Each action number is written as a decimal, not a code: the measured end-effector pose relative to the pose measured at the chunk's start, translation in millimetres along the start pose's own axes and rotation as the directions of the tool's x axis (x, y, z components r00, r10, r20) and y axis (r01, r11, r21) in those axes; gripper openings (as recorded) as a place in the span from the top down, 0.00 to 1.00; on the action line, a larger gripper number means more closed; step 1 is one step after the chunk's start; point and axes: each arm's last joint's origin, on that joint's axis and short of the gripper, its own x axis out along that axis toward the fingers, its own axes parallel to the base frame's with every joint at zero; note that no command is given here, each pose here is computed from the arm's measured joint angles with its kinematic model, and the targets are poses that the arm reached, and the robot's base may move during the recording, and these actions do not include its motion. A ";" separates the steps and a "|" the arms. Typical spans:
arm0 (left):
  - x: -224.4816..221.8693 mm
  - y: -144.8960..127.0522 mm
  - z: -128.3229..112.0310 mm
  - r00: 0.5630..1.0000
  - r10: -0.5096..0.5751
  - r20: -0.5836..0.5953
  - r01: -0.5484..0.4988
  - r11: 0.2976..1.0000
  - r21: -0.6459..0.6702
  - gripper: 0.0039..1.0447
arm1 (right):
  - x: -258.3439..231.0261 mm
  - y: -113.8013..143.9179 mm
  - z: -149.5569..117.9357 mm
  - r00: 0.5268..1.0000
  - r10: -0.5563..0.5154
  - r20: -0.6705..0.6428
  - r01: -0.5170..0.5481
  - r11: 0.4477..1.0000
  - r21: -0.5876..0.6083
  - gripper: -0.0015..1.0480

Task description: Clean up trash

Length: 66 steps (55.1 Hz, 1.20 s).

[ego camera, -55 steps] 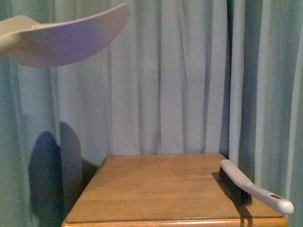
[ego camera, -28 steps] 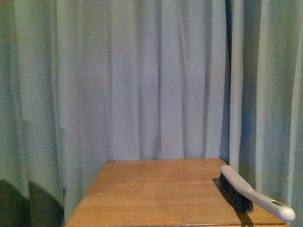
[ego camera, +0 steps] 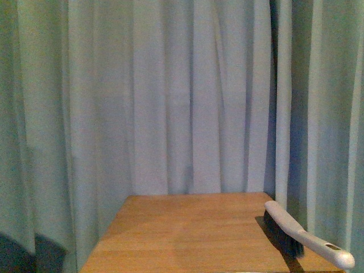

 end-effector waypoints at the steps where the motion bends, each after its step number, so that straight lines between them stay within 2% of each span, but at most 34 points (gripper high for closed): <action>1: 0.0 0.0 0.0 1.000 0.000 0.000 0.000 1.000 0.000 0.73 | 1.0 0.8 2.8 1.000 0.009 -0.004 -0.009 1.000 -0.002 0.07; 10: 0.0 0.0 0.0 1.000 0.001 0.000 -0.001 1.000 -0.002 0.73 | 27.3 14.2 54.1 0.983 0.156 -0.096 -0.155 0.988 0.017 0.07; 20: 0.0 0.0 0.0 1.000 0.000 0.000 0.000 1.000 -0.003 0.73 | 74.4 27.7 105.6 0.959 0.188 -0.210 -0.182 0.982 0.049 0.07; 28: 0.0 0.0 0.0 1.000 0.000 0.000 0.000 1.000 -0.003 0.73 | 126.9 46.5 126.2 0.919 0.206 -0.335 -0.193 0.979 0.073 0.07; 40: 0.0 0.0 0.0 1.000 0.000 0.000 0.000 1.000 -0.003 0.73 | 177.2 72.6 133.2 0.854 0.221 -0.470 -0.185 0.975 0.123 0.07; 57: 0.0 0.0 0.0 1.000 0.000 0.000 0.000 1.000 -0.004 0.73 | 210.4 108.6 124.7 0.806 0.290 -0.517 -0.208 0.955 0.211 0.07; 66: 0.0 0.0 0.0 1.000 0.000 0.000 0.000 1.000 -0.003 0.73 | 223.8 122.4 110.6 0.780 0.295 -0.552 -0.199 0.953 0.229 0.07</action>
